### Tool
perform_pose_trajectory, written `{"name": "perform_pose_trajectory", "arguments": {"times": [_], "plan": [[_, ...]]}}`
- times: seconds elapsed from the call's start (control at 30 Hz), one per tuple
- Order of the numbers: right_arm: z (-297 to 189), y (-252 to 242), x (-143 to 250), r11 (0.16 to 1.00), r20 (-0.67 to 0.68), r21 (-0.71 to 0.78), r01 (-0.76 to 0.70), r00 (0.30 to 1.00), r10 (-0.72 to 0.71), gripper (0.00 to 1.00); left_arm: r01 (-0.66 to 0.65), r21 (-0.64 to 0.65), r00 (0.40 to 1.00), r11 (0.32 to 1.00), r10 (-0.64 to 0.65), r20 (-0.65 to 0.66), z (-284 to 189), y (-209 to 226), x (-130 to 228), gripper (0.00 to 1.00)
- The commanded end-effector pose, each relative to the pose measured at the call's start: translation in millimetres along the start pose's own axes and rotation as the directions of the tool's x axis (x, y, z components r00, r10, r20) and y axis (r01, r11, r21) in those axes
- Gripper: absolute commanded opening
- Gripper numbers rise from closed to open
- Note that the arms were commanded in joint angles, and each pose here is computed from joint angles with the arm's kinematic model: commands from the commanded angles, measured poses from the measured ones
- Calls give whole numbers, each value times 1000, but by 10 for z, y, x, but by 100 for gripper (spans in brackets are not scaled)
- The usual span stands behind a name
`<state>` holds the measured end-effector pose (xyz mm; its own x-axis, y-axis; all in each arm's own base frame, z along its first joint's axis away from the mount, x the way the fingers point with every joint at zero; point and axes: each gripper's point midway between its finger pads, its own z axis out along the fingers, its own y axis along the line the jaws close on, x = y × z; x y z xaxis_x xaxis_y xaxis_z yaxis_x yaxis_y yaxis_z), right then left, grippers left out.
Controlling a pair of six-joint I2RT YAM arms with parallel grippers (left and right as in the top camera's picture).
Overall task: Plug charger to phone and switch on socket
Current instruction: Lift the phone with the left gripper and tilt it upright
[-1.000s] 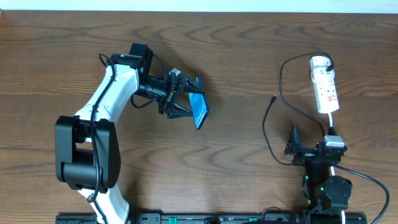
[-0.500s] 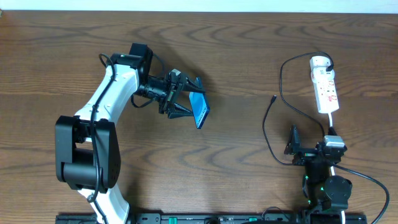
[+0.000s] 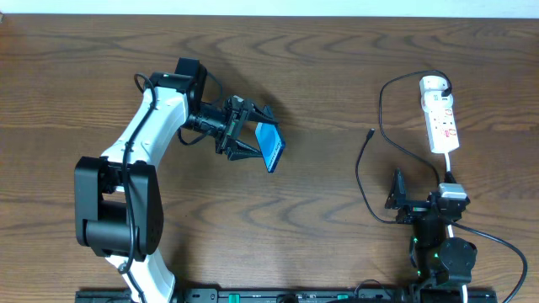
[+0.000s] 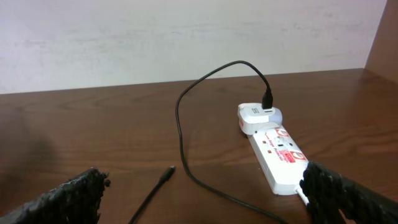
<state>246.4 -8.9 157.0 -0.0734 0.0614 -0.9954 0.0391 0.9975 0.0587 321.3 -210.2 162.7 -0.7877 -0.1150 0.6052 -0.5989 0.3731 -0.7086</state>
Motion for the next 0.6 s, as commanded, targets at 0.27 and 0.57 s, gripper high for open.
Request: {"name": "perform_pose_trajectory", "arguments": {"times": [0.27, 0.57], "plan": [[-1, 19, 13, 1000, -3, -9, 15, 1000, -15, 99, -14, 38, 1000, 999, 15, -27, -12, -91, 101, 70], [-2, 54, -54, 1000, 24, -28, -11, 1000, 12, 99, -39, 44, 999, 998, 40, -19, -12, -113, 74, 70]]}}
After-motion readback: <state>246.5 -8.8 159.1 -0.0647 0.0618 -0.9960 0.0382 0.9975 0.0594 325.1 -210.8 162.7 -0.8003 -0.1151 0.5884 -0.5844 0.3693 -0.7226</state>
